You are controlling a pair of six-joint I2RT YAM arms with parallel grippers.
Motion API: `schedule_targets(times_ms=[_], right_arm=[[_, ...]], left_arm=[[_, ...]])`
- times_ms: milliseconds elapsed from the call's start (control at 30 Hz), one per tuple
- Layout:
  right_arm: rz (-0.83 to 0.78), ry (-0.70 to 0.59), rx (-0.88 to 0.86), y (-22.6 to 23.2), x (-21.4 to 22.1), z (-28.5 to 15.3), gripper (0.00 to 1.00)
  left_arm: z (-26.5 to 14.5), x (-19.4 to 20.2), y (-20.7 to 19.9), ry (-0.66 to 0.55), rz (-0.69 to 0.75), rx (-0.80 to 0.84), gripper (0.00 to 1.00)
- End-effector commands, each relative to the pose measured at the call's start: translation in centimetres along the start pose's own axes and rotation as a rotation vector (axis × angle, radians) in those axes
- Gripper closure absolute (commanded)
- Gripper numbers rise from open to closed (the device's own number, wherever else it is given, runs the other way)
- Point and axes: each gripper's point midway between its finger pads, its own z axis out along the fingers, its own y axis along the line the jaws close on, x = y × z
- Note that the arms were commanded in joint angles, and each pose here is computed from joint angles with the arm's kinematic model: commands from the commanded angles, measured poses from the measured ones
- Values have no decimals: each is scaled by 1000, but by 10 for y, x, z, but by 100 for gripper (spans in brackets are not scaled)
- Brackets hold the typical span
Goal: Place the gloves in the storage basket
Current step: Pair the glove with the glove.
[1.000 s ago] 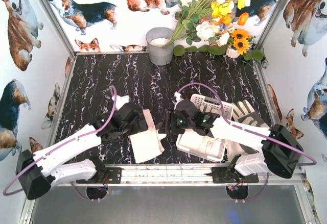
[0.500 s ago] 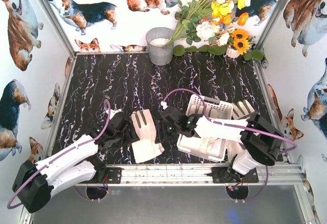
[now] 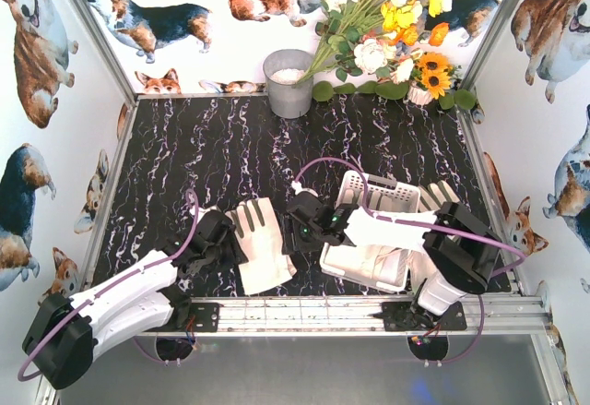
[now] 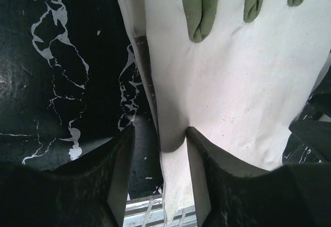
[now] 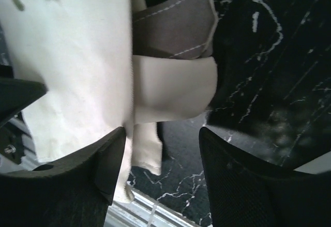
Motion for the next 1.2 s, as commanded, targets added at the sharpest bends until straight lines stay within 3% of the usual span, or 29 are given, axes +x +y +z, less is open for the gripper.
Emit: schedule_targets(times_ms=[0,200,467,733,900,1167], right_arm=[[-3,-81,49,-3,-22,2,37],[8,-86,-22,0,-24,10,29],[4,-85,-61,0,-27,20,35],[0,-84,-77,2,-28,19,67],[-8,-97,-90,5,-30,10,92],[-43,-128,-112,17,-42,-15,96]], left_arm=[[3,-2,-2,-11,-18,23,63],[6,1,6,-4,-26,4,72],[7,3,10,-4,-34,-3,77],[5,2,8,-8,-36,5,87],[3,-1,5,-17,-36,16,96],[-7,-9,-2,-51,-41,40,100]])
